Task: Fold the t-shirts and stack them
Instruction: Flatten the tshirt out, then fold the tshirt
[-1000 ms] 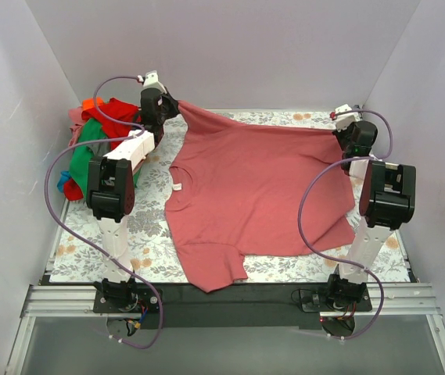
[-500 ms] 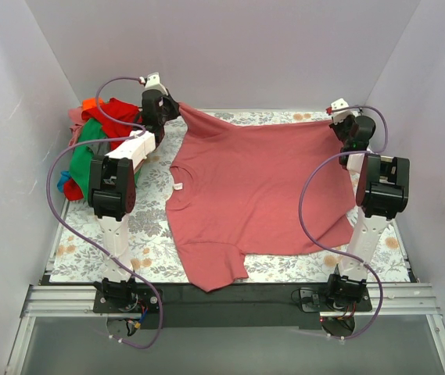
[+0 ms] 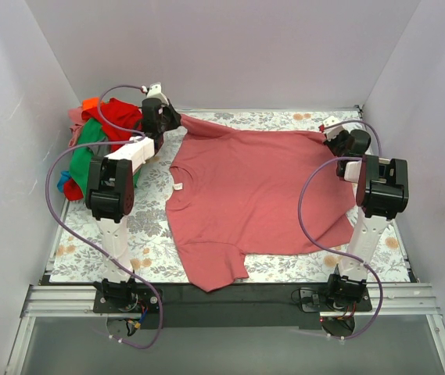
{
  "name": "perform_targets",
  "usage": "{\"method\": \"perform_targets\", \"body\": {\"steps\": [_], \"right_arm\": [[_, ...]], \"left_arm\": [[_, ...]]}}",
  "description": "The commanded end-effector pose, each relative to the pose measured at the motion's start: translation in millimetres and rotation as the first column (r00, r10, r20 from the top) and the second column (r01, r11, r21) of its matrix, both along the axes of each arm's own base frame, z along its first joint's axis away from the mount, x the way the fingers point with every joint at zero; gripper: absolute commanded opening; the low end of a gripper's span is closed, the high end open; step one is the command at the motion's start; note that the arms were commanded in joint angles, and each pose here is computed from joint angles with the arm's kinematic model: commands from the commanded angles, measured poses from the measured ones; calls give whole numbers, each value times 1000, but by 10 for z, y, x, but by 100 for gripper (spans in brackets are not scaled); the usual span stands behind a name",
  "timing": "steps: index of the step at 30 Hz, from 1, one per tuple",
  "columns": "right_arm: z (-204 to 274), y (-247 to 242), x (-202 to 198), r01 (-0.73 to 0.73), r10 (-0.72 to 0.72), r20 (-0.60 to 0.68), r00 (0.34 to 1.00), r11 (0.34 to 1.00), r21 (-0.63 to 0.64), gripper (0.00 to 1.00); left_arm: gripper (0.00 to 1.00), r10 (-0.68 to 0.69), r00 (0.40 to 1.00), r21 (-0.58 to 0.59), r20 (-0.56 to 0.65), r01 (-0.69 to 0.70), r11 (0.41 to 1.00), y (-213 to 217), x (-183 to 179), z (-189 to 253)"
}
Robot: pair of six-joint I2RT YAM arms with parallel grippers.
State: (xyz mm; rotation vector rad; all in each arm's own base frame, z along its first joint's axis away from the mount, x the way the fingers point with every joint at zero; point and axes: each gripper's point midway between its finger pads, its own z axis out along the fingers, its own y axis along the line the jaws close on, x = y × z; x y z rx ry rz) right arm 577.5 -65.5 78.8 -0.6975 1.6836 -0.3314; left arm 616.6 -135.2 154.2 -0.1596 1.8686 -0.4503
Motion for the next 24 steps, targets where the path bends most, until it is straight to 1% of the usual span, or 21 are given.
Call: {"method": "perform_targets", "body": {"steps": [1, 3, 13, 15, 17, 18, 24], "right_arm": [[481, 74, -10, -45, 49, 119, 992, 998, -33, 1], [505, 77, -27, -48, 51, 123, 991, 998, -31, 1], [583, 16, -158, -27, 30, 130, 991, 999, -18, 1], [522, -35, -194, -15, 17, 116, 993, 1000, -14, 1], [492, -78, -224, -5, 6, 109, 994, 1000, -13, 1], [444, -86, -247, -5, 6, 98, 995, 1000, -11, 1], [342, -172, -274, 25, -25, 77, 997, 1000, -4, 1]], "left_arm": [[0, -13, 994, -11, 111, 14, 1000, 39, -129, 615], [0, -17, 992, -14, 123, 19, 1000, 38, -171, 692], [0, -29, 992, -20, 120, 32, 999, 55, -427, 750], [0, -29, 994, -25, 106, 32, 999, 62, -496, 685], [0, -30, 993, -27, 113, 33, 999, 67, -547, 728], [0, -31, 995, -29, 97, 34, 999, 70, -590, 658], [0, -36, 995, -37, 96, 40, 998, 74, -710, 692]]}}
